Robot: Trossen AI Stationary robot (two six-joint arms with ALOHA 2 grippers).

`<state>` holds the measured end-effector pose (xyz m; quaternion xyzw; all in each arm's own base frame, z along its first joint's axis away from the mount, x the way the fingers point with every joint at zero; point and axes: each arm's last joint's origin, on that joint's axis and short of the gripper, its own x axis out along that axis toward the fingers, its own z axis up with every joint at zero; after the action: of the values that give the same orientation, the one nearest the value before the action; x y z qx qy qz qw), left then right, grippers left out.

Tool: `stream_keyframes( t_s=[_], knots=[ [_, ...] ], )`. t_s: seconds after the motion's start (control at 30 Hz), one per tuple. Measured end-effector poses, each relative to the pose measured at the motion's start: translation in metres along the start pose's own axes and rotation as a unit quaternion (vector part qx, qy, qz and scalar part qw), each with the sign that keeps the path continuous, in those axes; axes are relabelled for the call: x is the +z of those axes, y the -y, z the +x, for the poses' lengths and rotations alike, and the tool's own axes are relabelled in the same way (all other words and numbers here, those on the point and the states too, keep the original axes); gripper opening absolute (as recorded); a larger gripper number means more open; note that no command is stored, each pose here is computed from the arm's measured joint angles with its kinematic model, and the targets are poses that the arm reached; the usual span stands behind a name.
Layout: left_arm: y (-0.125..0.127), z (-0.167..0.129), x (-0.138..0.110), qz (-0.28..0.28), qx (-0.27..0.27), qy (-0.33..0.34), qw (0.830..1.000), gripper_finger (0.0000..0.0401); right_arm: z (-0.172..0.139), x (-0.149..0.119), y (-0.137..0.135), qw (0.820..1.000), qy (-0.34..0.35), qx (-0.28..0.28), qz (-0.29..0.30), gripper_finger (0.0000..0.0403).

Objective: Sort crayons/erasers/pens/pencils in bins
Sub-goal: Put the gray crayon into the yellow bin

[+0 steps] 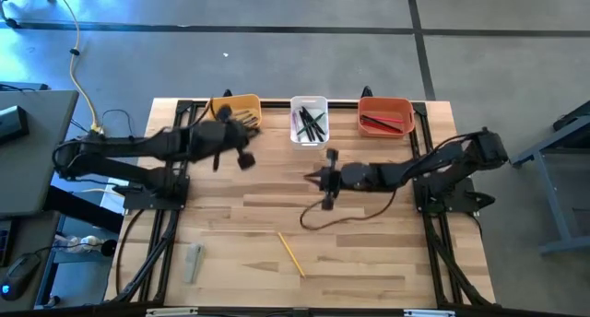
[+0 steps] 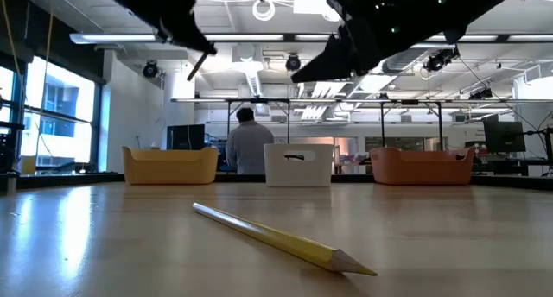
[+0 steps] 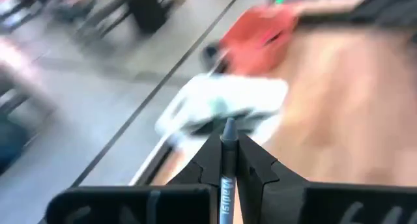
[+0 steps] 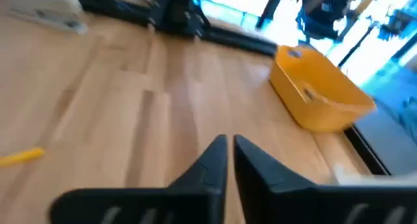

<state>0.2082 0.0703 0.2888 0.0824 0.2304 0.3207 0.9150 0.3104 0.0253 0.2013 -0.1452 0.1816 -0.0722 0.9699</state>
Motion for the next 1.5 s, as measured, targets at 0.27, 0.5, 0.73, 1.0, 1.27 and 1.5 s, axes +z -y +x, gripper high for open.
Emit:
stream_keyframes(
  t_s=[0.27, 0.5, 0.73, 1.0, 1.27, 1.5],
  knots=[
    [-0.073, 0.038, -0.028, -0.014, 0.132, -0.144, 0.981, 0.0004, -0.011, -0.002, 0.033, 0.999, -0.04, -0.024, 0.024, 0.001],
    [-0.113, 0.078, -0.072, -0.048, 0.103, -0.232, 0.966, 0.0005, -0.009, -0.005, 0.044, 0.998, -0.049, -0.04, 0.015, 0.0002],
    [-0.131, 0.111, -0.108, -0.076, 0.095, -0.283, 0.951, 0.0005, -0.009, -0.008, 0.048, 0.997, -0.057, -0.045, 0.016, 0.0],
    [-0.144, 0.139, -0.12, -0.088, 0.09, -0.315, 0.941, 0.0006, -0.009, -0.008, 0.048, 0.997, -0.057, -0.045, 0.016, 0.0],
    [-0.144, 0.162, -0.136, -0.09, 0.075, -0.346, 0.931, 0.0006, -0.009, -0.008, 0.047, 0.997, -0.06, -0.044, 0.016, 0.0],
    [-0.144, 0.165, -0.139, -0.088, 0.078, -0.353, 0.928, 0.0033, -0.009, -0.009, 0.047, 0.997, -0.062, -0.043, 0.015, 0.0]
  ],
)
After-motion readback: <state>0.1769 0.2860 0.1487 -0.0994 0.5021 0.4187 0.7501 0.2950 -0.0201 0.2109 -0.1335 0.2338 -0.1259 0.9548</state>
